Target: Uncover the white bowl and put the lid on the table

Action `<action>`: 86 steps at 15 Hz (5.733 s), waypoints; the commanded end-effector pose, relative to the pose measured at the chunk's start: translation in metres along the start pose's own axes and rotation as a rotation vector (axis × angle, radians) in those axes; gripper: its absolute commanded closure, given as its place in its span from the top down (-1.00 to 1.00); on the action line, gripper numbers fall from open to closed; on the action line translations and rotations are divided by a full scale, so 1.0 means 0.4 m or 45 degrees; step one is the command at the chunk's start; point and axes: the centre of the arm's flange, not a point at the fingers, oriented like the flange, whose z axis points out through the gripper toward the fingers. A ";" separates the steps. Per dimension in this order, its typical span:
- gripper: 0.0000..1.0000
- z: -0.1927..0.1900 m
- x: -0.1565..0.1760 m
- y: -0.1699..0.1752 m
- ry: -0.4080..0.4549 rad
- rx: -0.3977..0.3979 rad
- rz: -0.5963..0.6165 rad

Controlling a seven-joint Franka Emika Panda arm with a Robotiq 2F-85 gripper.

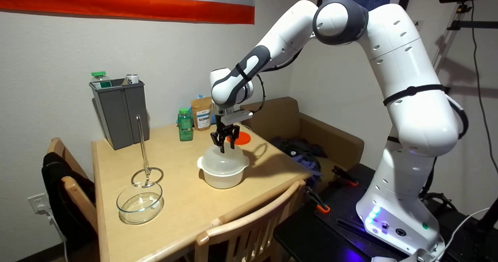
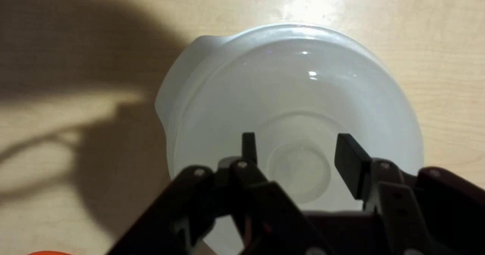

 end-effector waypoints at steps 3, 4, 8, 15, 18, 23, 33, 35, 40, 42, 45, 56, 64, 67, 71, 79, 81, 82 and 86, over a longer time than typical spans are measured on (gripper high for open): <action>-0.11 -0.021 0.022 -0.010 -0.021 -0.005 -0.004; -0.01 -0.024 0.026 -0.009 -0.021 -0.006 -0.005; 0.26 -0.026 0.040 -0.009 -0.032 -0.005 -0.010; 0.09 -0.013 0.073 -0.010 -0.072 -0.007 -0.021; 0.19 -0.006 0.084 -0.009 -0.087 -0.007 -0.020; 0.23 0.002 0.098 -0.010 -0.104 -0.008 -0.023; -0.62 0.010 0.107 -0.011 -0.124 -0.011 -0.034; -0.62 0.007 0.106 -0.011 -0.123 -0.014 -0.033; -0.62 -0.018 0.095 -0.014 -0.105 -0.018 -0.035; -0.62 -0.030 0.093 -0.017 -0.097 -0.020 -0.038; -0.62 -0.049 0.092 -0.020 -0.084 -0.021 -0.040; -0.62 -0.211 0.020 -0.017 -0.140 -0.100 -0.056; -0.62 -0.242 -0.039 0.100 -0.128 -0.051 0.044; -0.62 -0.216 -0.071 0.170 -0.137 -0.011 0.112; -0.62 -0.173 -0.137 0.265 -0.120 0.078 0.228; -0.62 -0.041 -0.225 0.441 -0.083 0.262 0.517; -0.62 -0.024 -0.242 0.467 -0.074 0.287 0.565; -0.62 -0.019 -0.250 0.479 -0.068 0.294 0.598; -0.62 -0.021 -0.267 0.503 -0.045 0.296 0.686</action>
